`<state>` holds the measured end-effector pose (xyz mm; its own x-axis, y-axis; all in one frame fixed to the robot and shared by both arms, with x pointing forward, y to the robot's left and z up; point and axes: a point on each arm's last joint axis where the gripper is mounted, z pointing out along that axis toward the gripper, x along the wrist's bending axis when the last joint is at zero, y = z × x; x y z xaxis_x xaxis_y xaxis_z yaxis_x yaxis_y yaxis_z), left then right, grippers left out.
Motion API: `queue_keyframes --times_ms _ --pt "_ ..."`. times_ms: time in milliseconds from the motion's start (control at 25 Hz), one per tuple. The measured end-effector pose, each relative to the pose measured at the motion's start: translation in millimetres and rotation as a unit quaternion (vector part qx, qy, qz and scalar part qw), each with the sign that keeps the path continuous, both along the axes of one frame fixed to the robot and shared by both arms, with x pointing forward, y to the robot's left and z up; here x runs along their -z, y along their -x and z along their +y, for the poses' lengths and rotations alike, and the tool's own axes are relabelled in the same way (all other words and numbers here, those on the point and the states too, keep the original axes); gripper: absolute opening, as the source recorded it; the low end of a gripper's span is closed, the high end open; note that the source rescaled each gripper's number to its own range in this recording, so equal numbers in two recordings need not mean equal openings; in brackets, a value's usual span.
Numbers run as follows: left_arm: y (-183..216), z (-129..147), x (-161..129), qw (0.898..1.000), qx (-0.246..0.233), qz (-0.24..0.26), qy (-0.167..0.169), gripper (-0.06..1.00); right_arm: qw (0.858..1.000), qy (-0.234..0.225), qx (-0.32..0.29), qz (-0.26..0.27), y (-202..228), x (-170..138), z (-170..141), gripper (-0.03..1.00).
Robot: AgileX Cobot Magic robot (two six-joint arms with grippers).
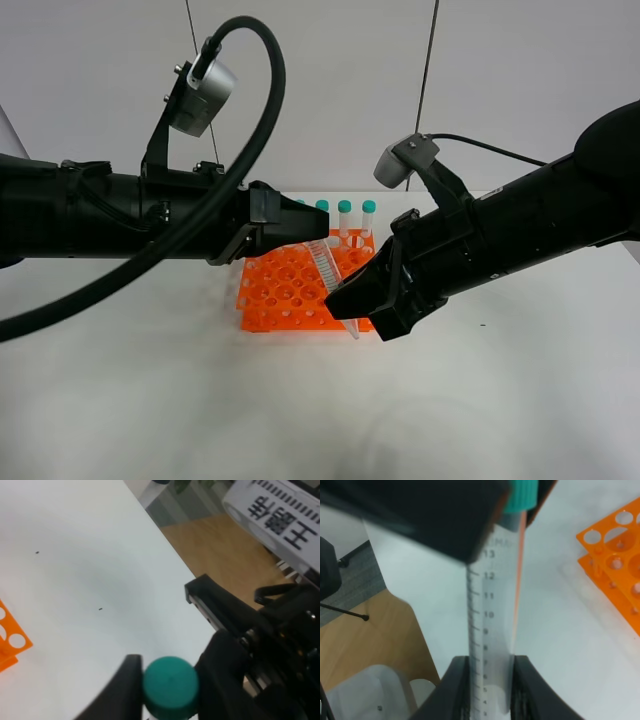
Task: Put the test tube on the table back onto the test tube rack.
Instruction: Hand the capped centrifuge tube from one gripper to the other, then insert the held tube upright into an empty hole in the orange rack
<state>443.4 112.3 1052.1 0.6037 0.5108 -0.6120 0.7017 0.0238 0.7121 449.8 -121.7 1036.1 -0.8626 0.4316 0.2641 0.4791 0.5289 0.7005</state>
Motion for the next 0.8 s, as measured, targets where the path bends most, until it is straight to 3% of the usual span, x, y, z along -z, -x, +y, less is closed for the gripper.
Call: queue_keyframes --times_ms 360,400,440,520,600,680,800 --pt "-1.1 -0.5 1.7 1.000 -0.002 0.004 -0.001 0.00 1.000 0.001 0.008 -0.002 -0.9 0.1 0.5 0.01" --pt "-1.1 -0.5 1.7 1.000 -0.002 0.003 -0.001 0.00 1.000 0.001 0.010 -0.002 -1.1 0.1 0.4 0.05" --pt "-1.0 -0.5 1.7 1.000 -0.001 0.003 -0.001 0.00 1.000 0.000 0.016 -0.005 -2.1 -0.1 0.3 0.16" --pt "-0.4 -0.8 1.5 1.000 0.003 0.003 0.000 0.00 1.000 -0.001 0.024 -0.009 -3.8 -0.4 0.1 0.53" --pt "-0.4 -0.8 1.6 1.000 0.002 0.003 -0.001 0.00 1.000 -0.001 0.025 -0.010 -4.0 -0.5 0.1 0.81" --pt "-1.2 -0.3 1.9 1.000 -0.002 0.002 -0.003 0.00 1.000 -0.001 0.025 -0.010 -3.9 -0.7 0.1 0.93" --pt "-3.2 0.9 2.7 1.000 -0.014 0.000 -0.009 0.00 1.000 -0.004 0.024 -0.002 -0.6 -3.6 -0.8 0.98"
